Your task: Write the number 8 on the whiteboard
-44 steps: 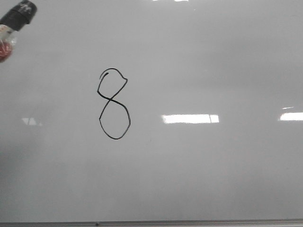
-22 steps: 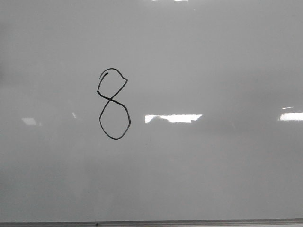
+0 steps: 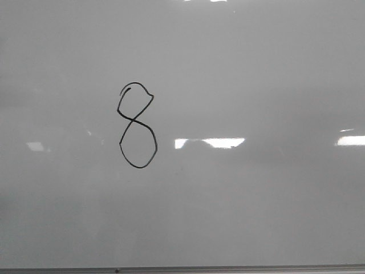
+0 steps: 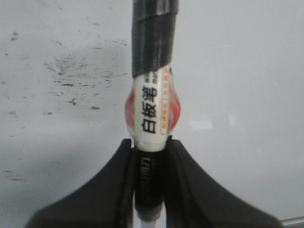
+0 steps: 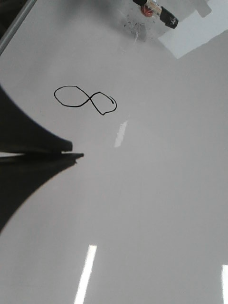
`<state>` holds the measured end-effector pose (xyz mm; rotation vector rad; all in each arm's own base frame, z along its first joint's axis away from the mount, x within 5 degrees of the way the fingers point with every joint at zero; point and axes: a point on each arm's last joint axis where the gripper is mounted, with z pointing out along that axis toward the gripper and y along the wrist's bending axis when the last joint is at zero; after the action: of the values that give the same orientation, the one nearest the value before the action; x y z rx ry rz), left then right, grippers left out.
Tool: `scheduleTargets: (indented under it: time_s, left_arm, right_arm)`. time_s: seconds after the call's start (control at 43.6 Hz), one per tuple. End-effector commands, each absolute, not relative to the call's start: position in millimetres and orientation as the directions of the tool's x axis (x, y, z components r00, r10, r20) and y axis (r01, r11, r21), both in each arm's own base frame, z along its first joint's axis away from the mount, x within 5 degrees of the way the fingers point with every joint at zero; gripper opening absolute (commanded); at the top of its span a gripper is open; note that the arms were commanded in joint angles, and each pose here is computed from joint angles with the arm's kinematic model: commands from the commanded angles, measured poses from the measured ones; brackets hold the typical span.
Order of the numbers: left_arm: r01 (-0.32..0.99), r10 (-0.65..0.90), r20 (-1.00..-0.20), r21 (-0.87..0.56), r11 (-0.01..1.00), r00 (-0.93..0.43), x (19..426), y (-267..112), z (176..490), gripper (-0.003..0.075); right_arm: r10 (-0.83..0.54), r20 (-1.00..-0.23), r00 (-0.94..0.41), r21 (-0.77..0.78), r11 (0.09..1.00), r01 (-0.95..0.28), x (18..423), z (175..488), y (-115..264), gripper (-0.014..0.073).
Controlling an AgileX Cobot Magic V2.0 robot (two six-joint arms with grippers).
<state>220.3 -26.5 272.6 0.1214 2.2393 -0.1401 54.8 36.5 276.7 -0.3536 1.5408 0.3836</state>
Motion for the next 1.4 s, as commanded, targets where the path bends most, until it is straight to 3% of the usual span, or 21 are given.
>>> scheduleTargets:
  time_s: [0.0, 0.161, 0.482, 0.941, 1.033, 1.239, 1.377]
  left_arm:
    - [0.11, -0.003, -0.842, -0.074, 0.991, -0.539, 229.8, -25.7, 284.9, -0.0021]
    - [0.097, -0.014, -0.832, -0.082, 0.992, -0.554, 238.4, -25.9, 276.4, -0.0021]
    - [-0.077, -0.143, -0.829, -0.12, 0.99, -0.541, 262.7, 4.6, 255.9, -0.0021]
    - [-0.108, -0.146, -0.772, -0.1, 0.989, -0.618, 288.1, 7.9, 210.6, -0.0011]
    - [-0.105, -0.141, -0.772, -0.097, 0.99, -0.62, 288.2, 7.9, 210.1, 0.0068]
    - [-0.104, -0.142, -0.762, -0.098, 0.99, -0.632, 287.4, 7.5, 209.0, 0.0365]
    - [-0.101, -0.14, -0.758, -0.098, 0.99, -0.637, 286.3, 7.3, 209.6, 0.0414]
  right_arm:
    - [0.065, -0.998, 0.024, 0.049, 0.907, -0.417, 55.9, 287.4, 33.2, -0.0068]
    - [0.065, -0.998, 0.024, 0.049, 0.907, -0.417, 55.9, 287.4, 33.2, -0.0068]
    - [0.065, -0.998, 0.024, 0.049, 0.907, -0.417, 55.9, 287.4, 33.2, -0.0068]
    - [0.064, -0.998, 0.024, 0.049, 0.907, -0.418, 55.9, 287.4, 33.3, -0.0068]
    - [0.064, -0.998, 0.024, 0.049, 0.907, -0.418, 55.9, 287.4, 33.3, -0.0068]
    - [0.064, -0.998, 0.023, 0.048, 0.906, -0.42, 55.8, 287.3, 33.4, -0.0068]
    - [0.064, -0.998, 0.023, 0.048, 0.906, -0.421, 55.8, 287.2, 33.5, -0.0068]
